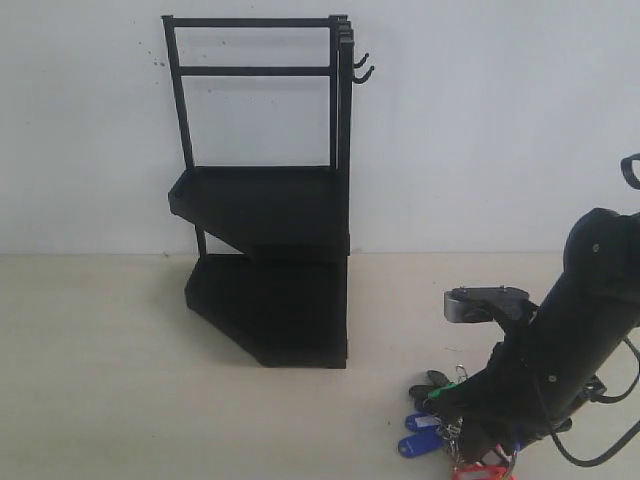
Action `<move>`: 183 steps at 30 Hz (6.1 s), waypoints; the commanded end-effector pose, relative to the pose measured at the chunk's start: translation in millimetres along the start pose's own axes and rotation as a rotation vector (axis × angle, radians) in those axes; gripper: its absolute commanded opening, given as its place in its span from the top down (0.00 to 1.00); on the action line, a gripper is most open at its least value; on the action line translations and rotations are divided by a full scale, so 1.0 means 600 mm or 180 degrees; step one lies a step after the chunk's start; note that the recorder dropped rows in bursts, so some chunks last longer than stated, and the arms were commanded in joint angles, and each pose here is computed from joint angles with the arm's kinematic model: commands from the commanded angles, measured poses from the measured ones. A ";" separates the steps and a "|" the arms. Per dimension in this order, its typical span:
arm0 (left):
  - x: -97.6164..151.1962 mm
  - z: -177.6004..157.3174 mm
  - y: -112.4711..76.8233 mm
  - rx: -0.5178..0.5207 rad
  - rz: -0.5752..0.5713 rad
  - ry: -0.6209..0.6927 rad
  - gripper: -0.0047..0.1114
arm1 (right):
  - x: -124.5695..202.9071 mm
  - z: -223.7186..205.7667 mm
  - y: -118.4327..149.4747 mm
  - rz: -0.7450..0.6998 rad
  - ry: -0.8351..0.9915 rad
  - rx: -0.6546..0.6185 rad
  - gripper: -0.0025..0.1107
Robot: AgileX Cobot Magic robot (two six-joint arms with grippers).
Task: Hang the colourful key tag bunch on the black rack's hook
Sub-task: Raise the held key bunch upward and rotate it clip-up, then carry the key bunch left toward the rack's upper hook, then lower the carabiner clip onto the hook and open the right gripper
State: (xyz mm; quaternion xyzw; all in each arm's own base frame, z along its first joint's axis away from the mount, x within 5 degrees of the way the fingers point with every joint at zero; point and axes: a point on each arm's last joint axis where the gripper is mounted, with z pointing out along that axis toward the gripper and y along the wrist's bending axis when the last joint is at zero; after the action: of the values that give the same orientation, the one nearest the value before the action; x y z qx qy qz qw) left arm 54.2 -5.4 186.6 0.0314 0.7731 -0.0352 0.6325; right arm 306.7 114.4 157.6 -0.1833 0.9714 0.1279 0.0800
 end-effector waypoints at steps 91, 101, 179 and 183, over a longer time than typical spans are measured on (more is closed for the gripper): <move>-0.001 0.000 0.000 -0.0004 -0.0010 -0.0003 0.92 | -0.016 -0.223 0.086 -0.1602 -0.1072 0.0836 0.98; -0.001 0.000 0.000 -0.0004 -0.0010 -0.0003 0.92 | -0.015 -0.220 0.097 -0.1964 -0.1018 0.0856 0.98; -0.001 0.000 0.000 -0.0004 -0.0010 -0.0003 0.92 | -0.205 -0.255 0.095 -0.1333 -0.4364 0.0937 0.98; -0.001 0.000 0.000 -0.0004 -0.0010 -0.0003 0.92 | -0.204 -0.250 0.100 -0.1366 -0.4290 0.0928 0.98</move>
State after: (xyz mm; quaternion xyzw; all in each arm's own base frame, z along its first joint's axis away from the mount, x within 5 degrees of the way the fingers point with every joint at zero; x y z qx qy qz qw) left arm 54.2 -5.4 186.6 0.0314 0.7731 -0.0352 0.6325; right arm 381.6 166.0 331.8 -0.2372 0.6717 0.0633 0.6990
